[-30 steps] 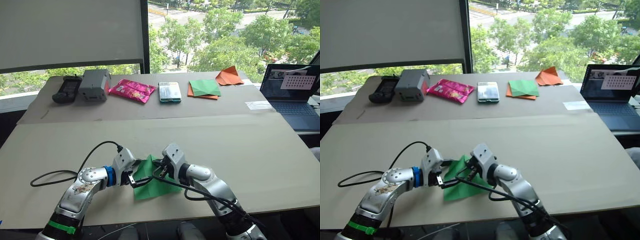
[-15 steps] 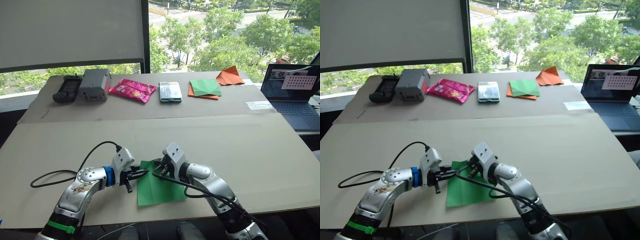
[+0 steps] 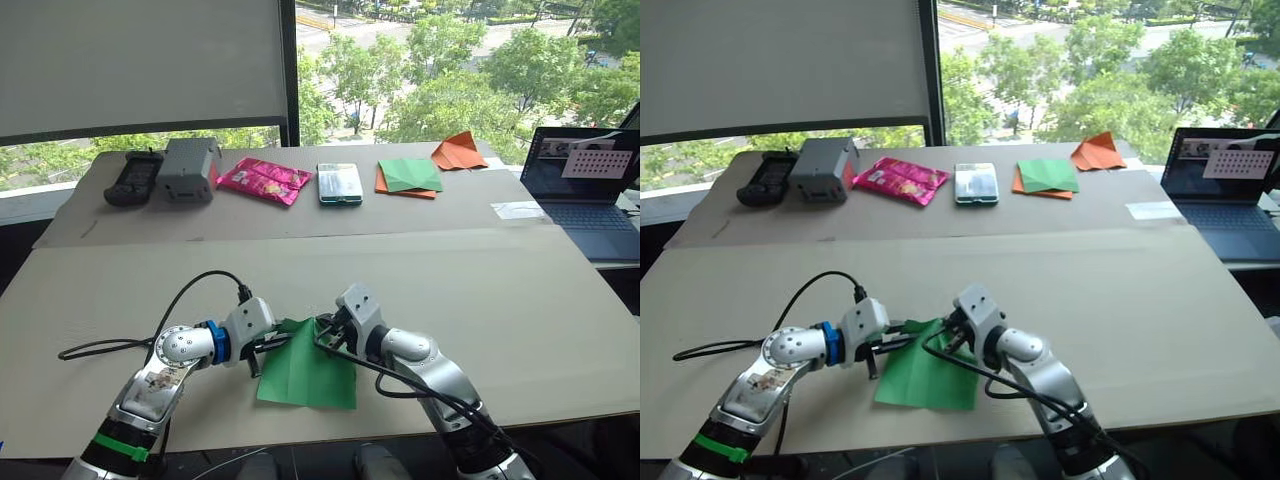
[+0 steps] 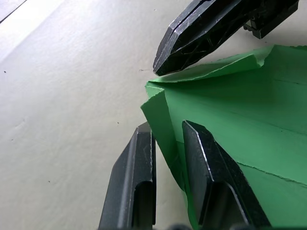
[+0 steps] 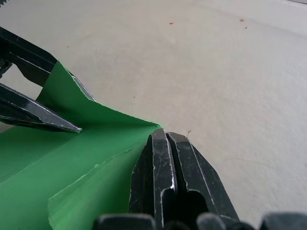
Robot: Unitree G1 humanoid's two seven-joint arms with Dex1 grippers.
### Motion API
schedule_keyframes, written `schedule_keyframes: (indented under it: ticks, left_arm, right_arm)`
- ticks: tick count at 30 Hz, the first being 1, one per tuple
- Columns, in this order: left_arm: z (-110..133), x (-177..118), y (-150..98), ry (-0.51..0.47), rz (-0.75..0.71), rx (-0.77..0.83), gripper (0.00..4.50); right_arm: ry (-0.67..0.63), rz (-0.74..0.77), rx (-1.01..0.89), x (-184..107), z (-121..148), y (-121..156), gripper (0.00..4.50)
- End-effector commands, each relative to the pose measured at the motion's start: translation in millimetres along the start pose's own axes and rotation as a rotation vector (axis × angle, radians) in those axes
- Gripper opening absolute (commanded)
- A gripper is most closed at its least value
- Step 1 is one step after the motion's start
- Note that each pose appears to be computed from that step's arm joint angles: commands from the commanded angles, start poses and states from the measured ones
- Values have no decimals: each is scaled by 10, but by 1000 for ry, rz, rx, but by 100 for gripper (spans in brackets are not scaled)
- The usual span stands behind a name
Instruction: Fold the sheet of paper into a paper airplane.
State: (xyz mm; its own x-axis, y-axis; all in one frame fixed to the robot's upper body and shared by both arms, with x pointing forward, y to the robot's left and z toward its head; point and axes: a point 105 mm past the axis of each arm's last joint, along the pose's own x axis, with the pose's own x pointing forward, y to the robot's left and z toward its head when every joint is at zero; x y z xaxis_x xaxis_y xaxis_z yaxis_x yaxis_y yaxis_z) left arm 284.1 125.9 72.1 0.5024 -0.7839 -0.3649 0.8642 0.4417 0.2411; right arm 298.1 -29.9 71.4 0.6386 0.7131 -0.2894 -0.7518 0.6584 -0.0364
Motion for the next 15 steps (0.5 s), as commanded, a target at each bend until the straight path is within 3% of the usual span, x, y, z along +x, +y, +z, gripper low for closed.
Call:
schedule_keyframes:
  ticks: [1, 15]
  left_arm:
    - [125, -41, 106, -71, 57, -47, 96]
    - [198, -119, 157, -157, 63, -232, 96]
  right_arm:
    - [-33, 5, 3, -88, 70, 52, 0]
    - [34, 20, 6, -123, -125, 186, 0]
